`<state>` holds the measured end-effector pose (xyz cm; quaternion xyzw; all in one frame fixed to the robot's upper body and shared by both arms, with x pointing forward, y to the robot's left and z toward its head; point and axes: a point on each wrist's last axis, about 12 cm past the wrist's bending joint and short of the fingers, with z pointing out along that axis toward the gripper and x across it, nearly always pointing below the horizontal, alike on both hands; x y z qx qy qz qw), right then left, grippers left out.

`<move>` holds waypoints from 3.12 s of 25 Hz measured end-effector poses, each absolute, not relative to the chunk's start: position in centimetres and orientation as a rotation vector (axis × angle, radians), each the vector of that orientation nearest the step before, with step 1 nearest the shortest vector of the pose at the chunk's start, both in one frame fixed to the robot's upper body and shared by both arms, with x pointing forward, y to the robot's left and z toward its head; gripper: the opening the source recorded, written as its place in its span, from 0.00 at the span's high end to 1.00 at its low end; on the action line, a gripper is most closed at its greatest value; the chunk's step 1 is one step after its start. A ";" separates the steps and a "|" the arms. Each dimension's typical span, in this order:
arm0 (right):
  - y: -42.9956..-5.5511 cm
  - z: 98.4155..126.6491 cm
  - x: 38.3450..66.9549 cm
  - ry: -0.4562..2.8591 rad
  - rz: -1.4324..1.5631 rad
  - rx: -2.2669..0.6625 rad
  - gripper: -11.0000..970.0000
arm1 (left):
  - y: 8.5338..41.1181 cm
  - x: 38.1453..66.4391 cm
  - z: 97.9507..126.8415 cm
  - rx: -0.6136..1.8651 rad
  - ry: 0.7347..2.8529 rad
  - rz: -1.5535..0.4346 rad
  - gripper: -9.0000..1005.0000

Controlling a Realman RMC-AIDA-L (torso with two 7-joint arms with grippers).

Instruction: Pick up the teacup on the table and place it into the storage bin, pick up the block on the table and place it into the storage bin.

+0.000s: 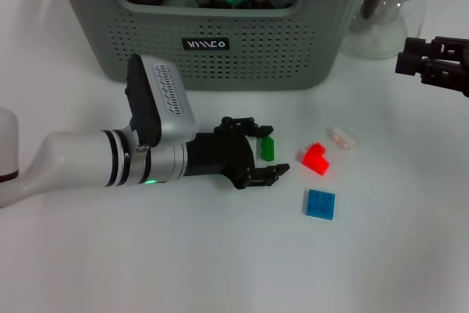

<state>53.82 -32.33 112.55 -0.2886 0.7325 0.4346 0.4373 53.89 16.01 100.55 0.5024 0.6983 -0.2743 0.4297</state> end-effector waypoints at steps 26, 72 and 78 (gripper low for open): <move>-32.6 112.4 53.6 1.823 1.079 -0.705 0.48 | 16.7 53.3 100.5 1.242 1.725 -0.707 0.30; -31.9 112.1 53.6 1.810 1.080 -0.723 0.48 | 21.9 63.9 126.8 0.868 1.638 -0.882 0.52; -31.3 111.8 53.4 1.778 1.065 -0.759 0.48 | 16.6 69.8 125.1 0.762 1.860 -0.534 0.50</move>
